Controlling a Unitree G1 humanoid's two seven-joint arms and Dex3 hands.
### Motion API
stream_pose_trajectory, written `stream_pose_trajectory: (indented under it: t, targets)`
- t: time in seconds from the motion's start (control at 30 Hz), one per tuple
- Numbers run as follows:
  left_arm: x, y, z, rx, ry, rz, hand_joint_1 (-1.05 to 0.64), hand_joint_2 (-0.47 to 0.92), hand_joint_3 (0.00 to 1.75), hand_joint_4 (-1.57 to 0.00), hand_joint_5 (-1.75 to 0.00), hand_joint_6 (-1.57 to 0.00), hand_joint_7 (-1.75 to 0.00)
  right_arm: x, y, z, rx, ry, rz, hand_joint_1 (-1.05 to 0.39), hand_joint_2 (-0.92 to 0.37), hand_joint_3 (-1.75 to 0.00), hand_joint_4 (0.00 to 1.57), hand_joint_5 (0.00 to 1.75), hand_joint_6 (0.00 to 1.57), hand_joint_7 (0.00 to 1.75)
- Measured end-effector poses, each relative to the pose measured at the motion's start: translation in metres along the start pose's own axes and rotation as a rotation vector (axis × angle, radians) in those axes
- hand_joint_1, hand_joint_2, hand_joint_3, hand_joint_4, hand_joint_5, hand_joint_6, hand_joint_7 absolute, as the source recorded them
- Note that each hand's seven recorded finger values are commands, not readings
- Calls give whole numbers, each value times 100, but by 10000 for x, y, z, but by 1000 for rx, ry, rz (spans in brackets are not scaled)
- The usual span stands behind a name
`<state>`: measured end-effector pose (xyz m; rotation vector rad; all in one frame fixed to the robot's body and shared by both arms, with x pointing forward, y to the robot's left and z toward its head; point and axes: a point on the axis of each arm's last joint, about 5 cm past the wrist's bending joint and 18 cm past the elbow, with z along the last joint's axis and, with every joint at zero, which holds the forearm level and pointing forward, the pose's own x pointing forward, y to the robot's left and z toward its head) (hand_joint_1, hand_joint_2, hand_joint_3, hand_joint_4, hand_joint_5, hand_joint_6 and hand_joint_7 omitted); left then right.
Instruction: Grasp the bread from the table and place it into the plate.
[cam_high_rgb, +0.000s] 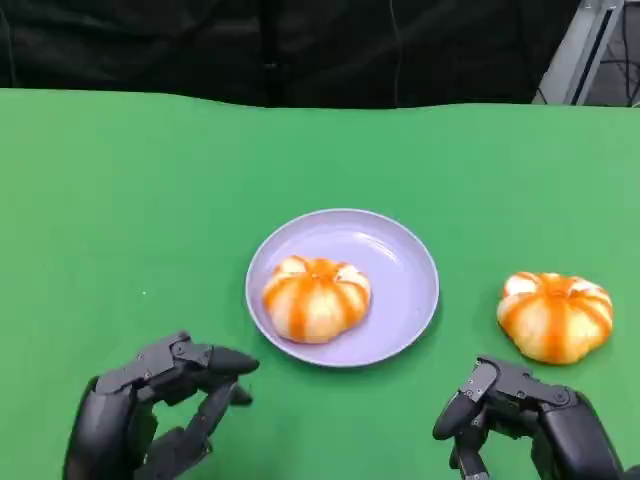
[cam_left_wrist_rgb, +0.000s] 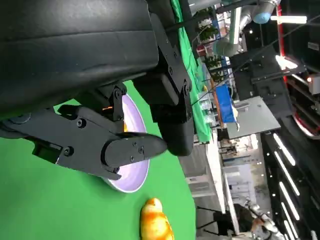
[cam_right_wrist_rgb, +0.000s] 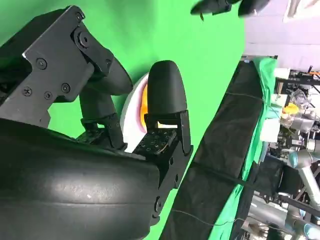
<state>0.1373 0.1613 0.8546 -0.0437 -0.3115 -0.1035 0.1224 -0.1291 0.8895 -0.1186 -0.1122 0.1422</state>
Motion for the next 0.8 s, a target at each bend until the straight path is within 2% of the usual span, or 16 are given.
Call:
stream_pose_trajectory:
  t: [0.07,0.17,0.47,0.8]
  targets:
    - [-12,-6,-4,-8,2,4,-10,55,117,-83,-167,-80,-142,0,-2,0,-1,0,-1,5,-30,-145,76,160,80,135]
    - [-16,-1,-10,4,17,3,-10,52,123,-81,-172,-77,-148,0,-2,0,-3,0,-1,5,-29,-145,76,159,80,135]
    - [-26,32,-56,10,42,-24,-13,53,117,-80,-173,-76,-151,0,-9,-1,-4,1,-4,5,-27,-149,77,159,80,136]
    - [-25,36,-61,12,20,-32,-14,55,114,-81,-173,-77,-151,0,-9,-1,-5,1,-5,4,-30,-143,76,159,79,134]
